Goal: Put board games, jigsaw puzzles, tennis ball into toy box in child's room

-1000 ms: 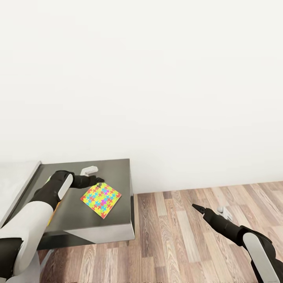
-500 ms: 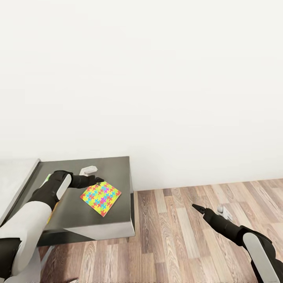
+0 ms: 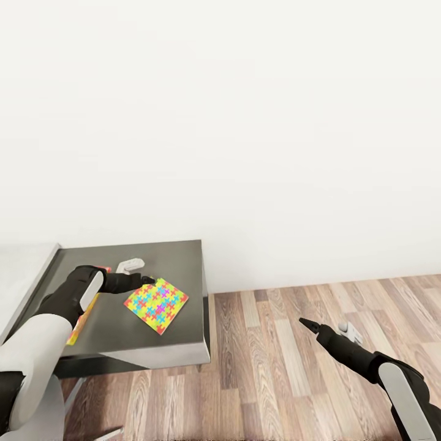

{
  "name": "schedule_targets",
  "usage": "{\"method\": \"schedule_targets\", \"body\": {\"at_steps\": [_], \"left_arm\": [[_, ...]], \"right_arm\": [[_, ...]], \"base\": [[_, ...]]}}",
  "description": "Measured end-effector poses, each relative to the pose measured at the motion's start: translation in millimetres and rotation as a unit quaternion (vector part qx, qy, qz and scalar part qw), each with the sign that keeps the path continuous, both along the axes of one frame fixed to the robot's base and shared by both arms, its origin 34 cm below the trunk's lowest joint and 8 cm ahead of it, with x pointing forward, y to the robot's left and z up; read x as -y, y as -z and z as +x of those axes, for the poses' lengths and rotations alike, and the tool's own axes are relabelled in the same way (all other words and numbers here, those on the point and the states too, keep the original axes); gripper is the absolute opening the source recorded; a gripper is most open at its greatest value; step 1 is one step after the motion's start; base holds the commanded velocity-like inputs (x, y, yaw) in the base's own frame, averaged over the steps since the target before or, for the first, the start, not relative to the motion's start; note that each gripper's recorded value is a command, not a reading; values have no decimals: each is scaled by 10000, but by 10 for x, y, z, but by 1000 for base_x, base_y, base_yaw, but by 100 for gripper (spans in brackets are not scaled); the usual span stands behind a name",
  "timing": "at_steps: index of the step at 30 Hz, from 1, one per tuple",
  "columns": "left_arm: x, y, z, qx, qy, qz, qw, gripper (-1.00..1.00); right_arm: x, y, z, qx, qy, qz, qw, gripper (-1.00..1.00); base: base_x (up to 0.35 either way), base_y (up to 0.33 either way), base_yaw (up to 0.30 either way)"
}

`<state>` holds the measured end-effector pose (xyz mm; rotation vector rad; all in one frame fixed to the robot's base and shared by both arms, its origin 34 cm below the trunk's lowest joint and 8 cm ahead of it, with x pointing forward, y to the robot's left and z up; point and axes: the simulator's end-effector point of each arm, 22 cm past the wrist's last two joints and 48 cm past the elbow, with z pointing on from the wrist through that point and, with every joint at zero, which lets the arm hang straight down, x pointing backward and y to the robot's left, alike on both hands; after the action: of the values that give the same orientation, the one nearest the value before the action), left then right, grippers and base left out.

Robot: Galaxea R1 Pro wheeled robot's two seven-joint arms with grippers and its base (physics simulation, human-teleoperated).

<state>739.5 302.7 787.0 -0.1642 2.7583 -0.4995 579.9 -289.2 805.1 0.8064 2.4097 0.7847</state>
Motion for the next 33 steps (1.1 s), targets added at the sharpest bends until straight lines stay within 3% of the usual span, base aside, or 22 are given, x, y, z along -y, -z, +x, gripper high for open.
{"method": "schedule_targets", "body": {"at_steps": [23,28,33], "left_arm": [[46,227,-82,-178,22,-27,9998,100],[-13,240,-54,-120,108,142,9998,100],[17,236,-41,-108,94,93,9999,100]], "right_arm": [[-1,171,-79,-182,0,-1,9998,100],[-5,203,-93,-213,1,0,9998,100],[-3,211,-95,-220,-1,-3,9998,100]], "base": [[0,0,0],[0,-121,4],[0,-112,2]]}}
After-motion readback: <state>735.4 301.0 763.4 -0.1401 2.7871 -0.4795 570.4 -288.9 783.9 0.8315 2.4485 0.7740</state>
